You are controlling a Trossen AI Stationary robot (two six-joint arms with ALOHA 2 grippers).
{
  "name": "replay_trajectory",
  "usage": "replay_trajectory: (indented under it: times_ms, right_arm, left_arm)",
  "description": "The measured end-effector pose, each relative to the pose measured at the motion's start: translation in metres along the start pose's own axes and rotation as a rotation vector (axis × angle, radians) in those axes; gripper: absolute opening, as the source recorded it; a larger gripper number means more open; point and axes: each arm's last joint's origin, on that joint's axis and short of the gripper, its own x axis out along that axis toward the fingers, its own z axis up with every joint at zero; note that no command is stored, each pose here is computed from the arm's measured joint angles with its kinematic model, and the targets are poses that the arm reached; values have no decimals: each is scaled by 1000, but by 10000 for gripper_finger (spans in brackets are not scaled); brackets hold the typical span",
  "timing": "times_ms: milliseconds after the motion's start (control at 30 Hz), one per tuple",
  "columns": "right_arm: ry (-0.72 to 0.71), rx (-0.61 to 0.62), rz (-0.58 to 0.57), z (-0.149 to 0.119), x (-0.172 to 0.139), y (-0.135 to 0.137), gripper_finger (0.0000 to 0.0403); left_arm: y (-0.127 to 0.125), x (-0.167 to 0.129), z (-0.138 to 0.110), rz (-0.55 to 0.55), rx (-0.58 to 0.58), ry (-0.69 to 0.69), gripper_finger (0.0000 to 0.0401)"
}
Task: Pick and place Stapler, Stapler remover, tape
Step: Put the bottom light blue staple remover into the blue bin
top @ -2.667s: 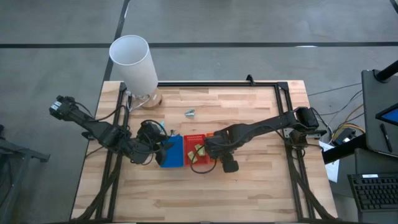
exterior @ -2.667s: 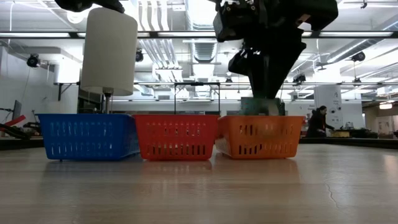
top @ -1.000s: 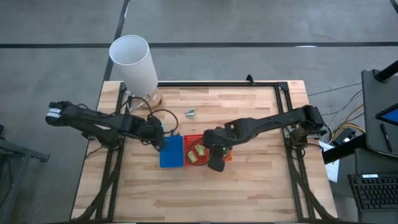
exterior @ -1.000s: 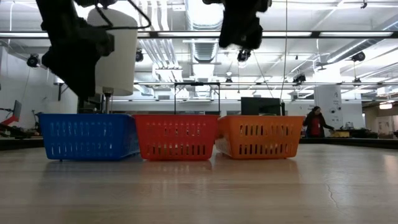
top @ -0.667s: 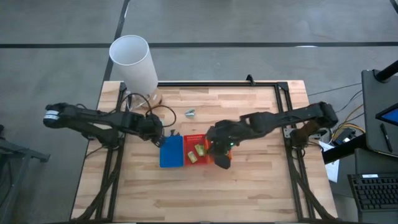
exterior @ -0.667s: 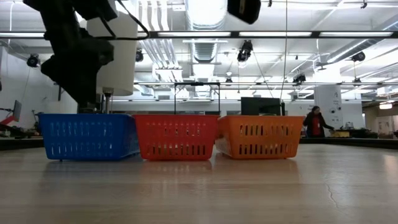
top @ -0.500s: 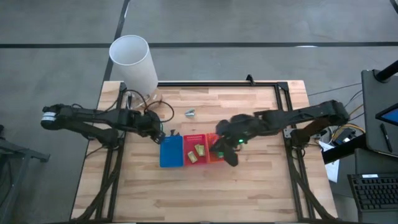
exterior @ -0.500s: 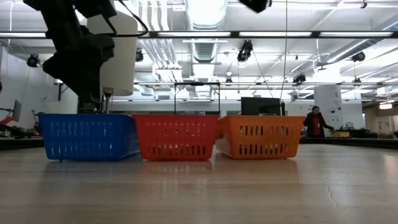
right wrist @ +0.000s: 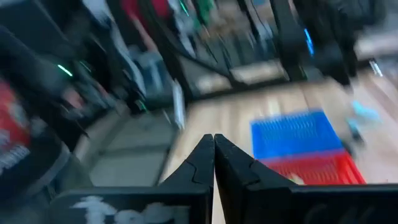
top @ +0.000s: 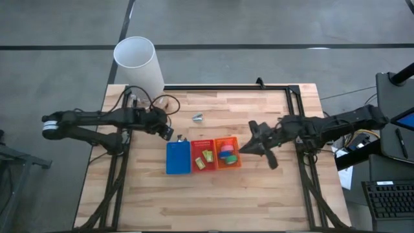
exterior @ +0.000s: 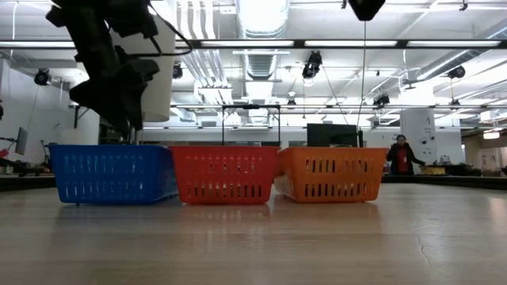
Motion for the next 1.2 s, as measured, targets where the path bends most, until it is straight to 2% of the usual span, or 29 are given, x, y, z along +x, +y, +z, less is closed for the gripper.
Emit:
replay_trajectory:
  times_ms: [100, 267, 367, 433, 533, 700, 1200]
  right_arm:
    - [-103, -16, 44, -14, -12, -3, 8]
    - [-119, -28, 41, -39, -29, -11, 8]
    - [-41, -81, 6, -56, -41, -16, 8]
    - [14, -43, -27, -68, -48, -21, 8]
    - [-31, -51, -41, -75, -60, -22, 8]
    - [-111, -57, -130, -89, -78, -28, 8]
    - [-175, -67, -116, -140, -102, -44, 9]
  left_arm:
    - [3, 7, -1, 2, -14, 20, 174]
    - [7, 13, -6, -2, -13, 55, 175]
    - [8, 16, -8, 3, -14, 58, 175]
    - [9, 17, -9, 6, -16, 56, 175]
    - [9, 20, -9, -3, -22, 37, 175]
    - [11, 23, -8, -7, -54, 22, 175]
    - [7, 28, -4, 3, -46, -23, 175]
